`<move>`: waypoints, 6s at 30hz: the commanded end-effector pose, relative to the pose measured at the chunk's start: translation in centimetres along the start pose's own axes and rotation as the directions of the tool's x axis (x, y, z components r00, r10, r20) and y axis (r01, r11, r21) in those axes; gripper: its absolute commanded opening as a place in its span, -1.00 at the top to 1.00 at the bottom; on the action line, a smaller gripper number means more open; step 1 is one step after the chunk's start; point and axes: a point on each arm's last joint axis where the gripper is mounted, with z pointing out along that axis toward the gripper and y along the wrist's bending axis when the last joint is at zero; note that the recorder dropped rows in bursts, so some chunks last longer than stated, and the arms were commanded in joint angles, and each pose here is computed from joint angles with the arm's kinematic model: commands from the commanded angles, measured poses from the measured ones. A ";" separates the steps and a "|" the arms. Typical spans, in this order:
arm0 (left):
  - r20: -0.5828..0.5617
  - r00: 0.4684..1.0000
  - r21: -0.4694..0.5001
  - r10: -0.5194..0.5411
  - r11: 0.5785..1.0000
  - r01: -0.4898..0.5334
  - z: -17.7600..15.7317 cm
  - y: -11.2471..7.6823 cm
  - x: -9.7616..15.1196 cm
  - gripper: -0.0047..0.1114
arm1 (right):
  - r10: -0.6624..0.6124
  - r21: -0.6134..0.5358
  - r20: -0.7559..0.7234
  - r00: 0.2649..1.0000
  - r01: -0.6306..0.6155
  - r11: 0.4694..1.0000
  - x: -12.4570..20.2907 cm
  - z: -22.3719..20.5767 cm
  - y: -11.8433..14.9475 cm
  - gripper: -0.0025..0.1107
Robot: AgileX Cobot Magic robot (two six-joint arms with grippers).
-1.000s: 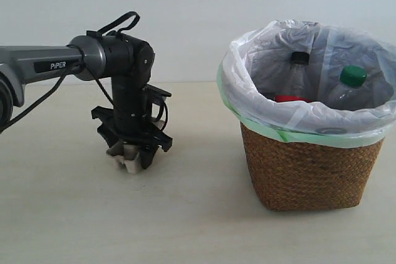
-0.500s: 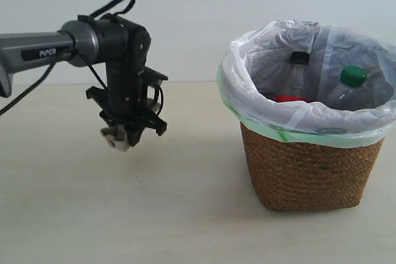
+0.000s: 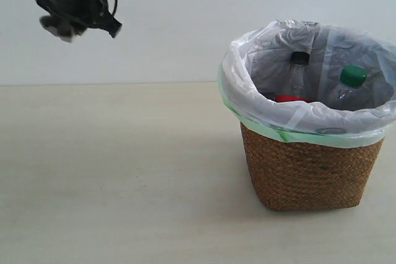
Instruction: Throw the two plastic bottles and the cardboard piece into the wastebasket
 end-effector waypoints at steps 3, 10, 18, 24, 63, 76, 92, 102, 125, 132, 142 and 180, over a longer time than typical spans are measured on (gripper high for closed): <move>0.049 0.998 -0.098 -0.044 0.994 0.048 -1.9 2.3 -0.2 0.85 | 0.000 0.005 0.014 1.000 0.000 1.000 -0.1 0.0 0.0 0.96; 0.015 1.000 0.194 0.025 0.981 -0.028 -0.3 -1.7 -0.1 0.85 | 0.000 0.005 0.014 1.000 0.000 1.000 -0.1 0.0 0.0 0.96; 0.407 0.909 0.726 -0.092 0.637 -0.260 -7.1 -7.3 -3.0 0.83 | 0.000 0.005 0.014 1.000 0.000 1.000 -0.1 0.0 0.0 0.96; 0.484 0.787 0.859 -0.382 0.378 -0.344 -14.7 -8.4 -5.1 -0.44 | 0.000 0.005 0.014 1.000 0.000 1.000 -0.1 0.0 0.0 0.96; 0.443 0.894 0.738 0.063 0.540 -0.404 -14.5 -5.9 -1.3 0.85 | 0.000 0.005 0.014 1.000 0.000 1.000 -0.1 0.0 0.0 0.96; 0.373 0.911 0.670 -0.178 0.731 -0.131 -14.8 8.8 1.4 0.85 | 0.000 0.005 0.016 1.000 0.000 1.000 -0.1 0.0 0.0 0.96; 0.380 0.862 0.643 -0.336 0.766 0.015 -16.0 10.3 6.8 0.85 | 0.000 0.005 0.016 1.000 0.000 1.000 -0.1 0.0 0.0 0.96; 0.490 0.741 0.575 -0.459 0.809 0.121 -17.0 9.4 13.5 0.85 | 0.000 0.005 0.016 1.000 0.000 1.000 -0.1 0.0 0.0 0.96; 0.522 0.535 0.588 -0.664 0.735 0.338 -14.5 2.7 31.8 0.85 | 0.000 0.005 0.014 1.000 0.000 1.000 -0.1 0.0 0.0 0.96; 0.505 0.555 0.589 -0.661 0.734 0.339 -13.9 2.0 32.6 0.85 | 0.000 0.005 0.014 1.000 0.000 1.000 -0.1 0.0 0.0 0.96; 0.505 0.555 0.589 -0.661 0.734 0.339 -13.9 2.0 32.6 0.85 | 0.000 0.005 0.014 1.000 0.000 1.000 -0.1 0.0 0.0 0.96; 0.800 0.199 0.387 -0.566 0.740 0.549 -19.7 4.2 37.9 0.85 | 0.000 0.005 0.014 1.000 0.000 1.000 -0.1 0.0 0.0 0.96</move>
